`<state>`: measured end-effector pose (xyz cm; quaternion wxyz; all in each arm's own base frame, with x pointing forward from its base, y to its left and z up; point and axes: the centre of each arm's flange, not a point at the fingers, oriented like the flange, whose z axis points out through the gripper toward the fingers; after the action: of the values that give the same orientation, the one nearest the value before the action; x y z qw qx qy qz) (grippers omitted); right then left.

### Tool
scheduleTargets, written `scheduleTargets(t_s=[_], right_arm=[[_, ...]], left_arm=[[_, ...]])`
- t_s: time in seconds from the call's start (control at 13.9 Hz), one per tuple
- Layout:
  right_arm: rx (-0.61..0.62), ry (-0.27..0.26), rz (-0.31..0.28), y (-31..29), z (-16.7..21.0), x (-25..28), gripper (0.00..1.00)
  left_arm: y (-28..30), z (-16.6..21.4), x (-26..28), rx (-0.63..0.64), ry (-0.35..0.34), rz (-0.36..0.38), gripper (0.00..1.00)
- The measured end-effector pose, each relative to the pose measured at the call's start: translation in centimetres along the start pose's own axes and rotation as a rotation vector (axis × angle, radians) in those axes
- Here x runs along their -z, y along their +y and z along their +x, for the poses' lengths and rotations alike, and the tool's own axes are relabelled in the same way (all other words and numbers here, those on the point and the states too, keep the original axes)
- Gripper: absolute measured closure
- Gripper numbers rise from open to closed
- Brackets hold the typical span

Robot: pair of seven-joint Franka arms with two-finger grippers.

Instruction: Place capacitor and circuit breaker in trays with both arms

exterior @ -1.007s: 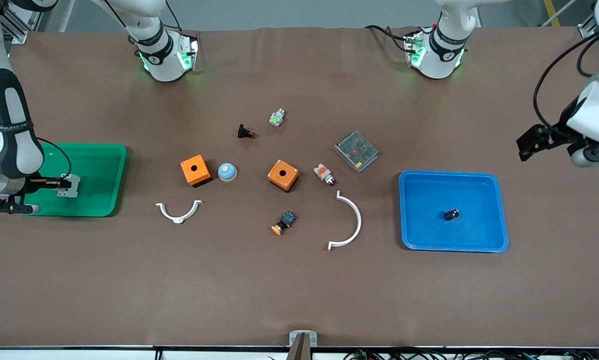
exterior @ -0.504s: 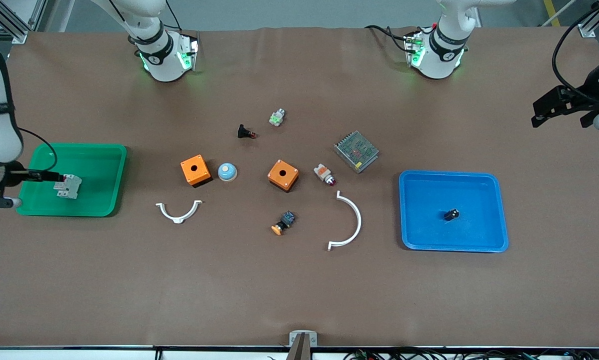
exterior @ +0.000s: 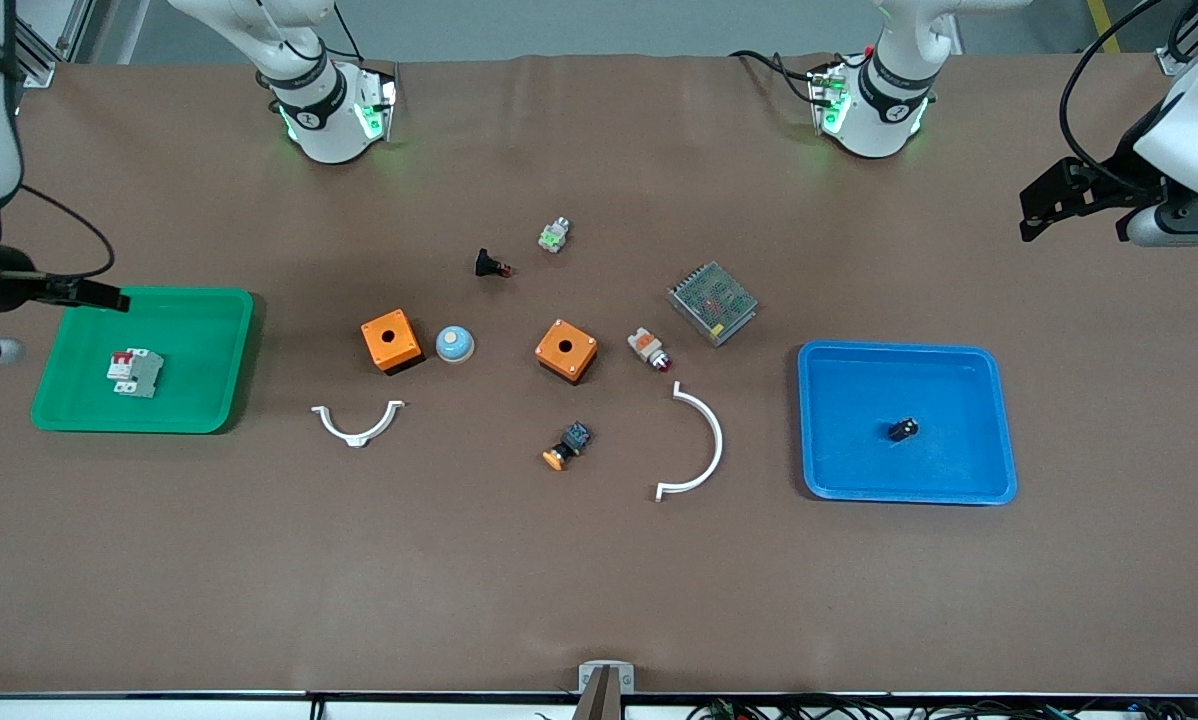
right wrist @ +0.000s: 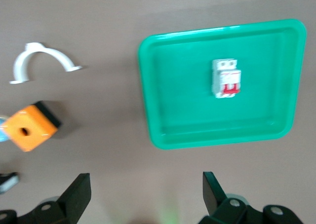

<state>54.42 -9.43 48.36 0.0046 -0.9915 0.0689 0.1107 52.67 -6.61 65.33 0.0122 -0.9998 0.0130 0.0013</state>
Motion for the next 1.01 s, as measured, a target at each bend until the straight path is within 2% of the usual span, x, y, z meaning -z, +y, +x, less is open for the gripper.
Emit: scheduleTargets(t_s=[0.22,0.43,0.79,1.01], right_arm=[[0.005,0.028,-0.009,-5.2,-1.1,1.6,0.0],[0.002,0.071,-0.005,-5.1,-1.8,4.7,0.0],[0.001,0.245,0.007,-4.9,-4.1,15.6,0.0],[-0.012,0.265,0.01,-4.2,-4.2,16.6,0.0]], left_arm=[[-0.5,-0.3,0.5,0.01,0.005,0.0,0.0],[-0.7,-0.9,1.2,0.013,0.012,0.001,0.0],[-1.4,-1.0,1.1,0.028,0.007,0.002,0.0],[-1.5,-1.0,0.9,0.029,0.003,0.002,0.0]])
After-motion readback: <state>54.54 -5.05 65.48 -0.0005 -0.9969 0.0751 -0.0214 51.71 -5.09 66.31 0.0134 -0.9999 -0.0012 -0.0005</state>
